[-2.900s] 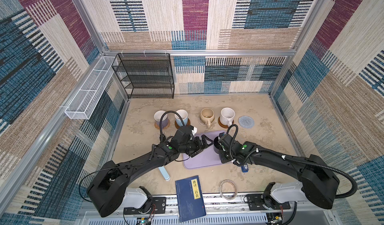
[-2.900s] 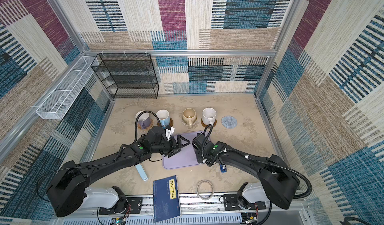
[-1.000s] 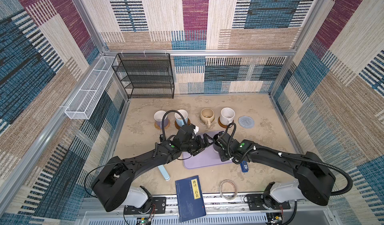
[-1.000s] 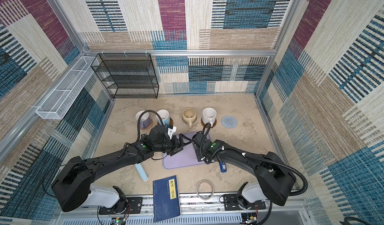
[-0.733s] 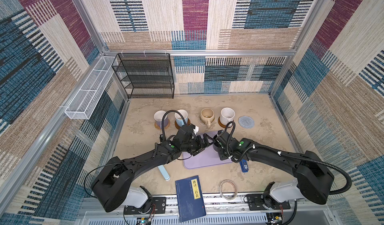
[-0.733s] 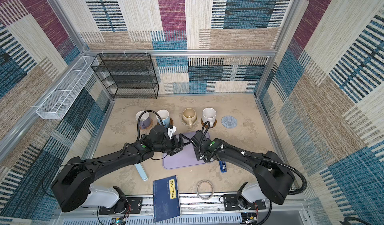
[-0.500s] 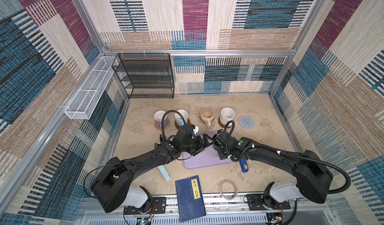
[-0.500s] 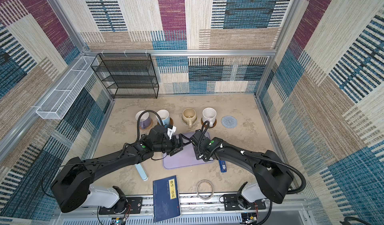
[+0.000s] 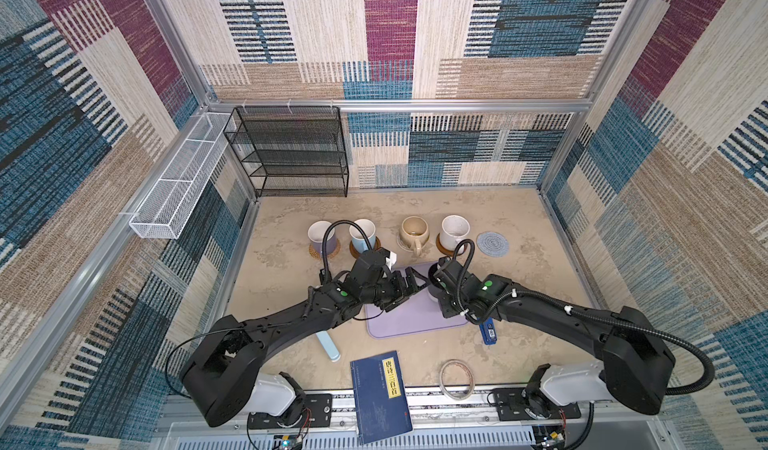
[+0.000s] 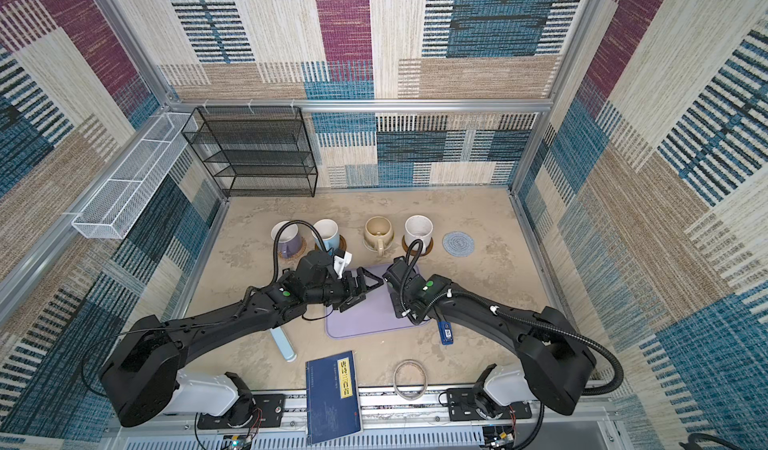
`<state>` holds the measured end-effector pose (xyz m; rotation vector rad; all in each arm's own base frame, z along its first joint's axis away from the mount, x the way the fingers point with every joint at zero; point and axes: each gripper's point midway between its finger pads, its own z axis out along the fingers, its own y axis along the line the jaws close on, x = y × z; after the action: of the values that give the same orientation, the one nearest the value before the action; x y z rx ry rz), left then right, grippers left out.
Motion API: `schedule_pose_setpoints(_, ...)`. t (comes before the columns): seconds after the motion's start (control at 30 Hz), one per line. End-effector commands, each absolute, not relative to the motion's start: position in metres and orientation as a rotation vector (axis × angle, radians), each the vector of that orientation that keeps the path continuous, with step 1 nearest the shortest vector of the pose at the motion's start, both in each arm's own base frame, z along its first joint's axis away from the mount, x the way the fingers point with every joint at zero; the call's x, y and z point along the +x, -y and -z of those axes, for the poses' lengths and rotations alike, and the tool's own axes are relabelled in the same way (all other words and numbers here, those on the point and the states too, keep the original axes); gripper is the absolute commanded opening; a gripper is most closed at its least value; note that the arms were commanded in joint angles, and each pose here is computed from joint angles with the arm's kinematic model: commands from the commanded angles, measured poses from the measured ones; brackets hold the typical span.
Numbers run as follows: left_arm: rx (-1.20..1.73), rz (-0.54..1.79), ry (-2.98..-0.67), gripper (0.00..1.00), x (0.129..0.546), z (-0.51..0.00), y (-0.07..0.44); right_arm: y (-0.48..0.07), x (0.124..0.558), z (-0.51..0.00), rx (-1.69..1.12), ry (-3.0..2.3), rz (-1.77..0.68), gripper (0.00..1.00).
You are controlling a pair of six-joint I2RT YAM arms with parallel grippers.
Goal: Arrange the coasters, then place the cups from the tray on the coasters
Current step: 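Carry the black mug to the grey coaster while the left gripper moves away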
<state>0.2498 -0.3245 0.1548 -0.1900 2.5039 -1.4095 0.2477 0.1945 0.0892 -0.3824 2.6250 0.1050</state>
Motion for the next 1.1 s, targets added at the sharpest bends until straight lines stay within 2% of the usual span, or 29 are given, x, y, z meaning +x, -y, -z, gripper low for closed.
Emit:
schedule_pose_setpoints(0.0,-0.178,1.428,-2.471,0.99,0.255,-0.162,0.328,-0.196,0.262,-0.107,-0.352,-2.534,-0.104,0.00)
schedule_pose_setpoints(0.2,-0.158,1.446,-2.459,1.00,0.257,-0.169,0.333,-0.192,0.266,-0.120,-0.317,-2.495,-0.108,0.00)
schedule_pose_setpoints(0.5,-0.049,1.471,-2.354,1.00,0.271,-0.217,0.346,-0.177,0.287,-0.172,-0.224,-2.403,-0.149,0.00)
schedule_pose_setpoints(0.73,0.034,1.466,-2.297,1.00,0.288,-0.248,0.361,-0.150,0.311,-0.220,-0.115,-2.293,-0.139,0.00)
schedule_pose_setpoints(1.07,0.125,1.506,-2.247,1.00,0.320,-0.276,0.399,-0.101,0.345,-0.246,0.012,-2.216,-0.082,0.00)
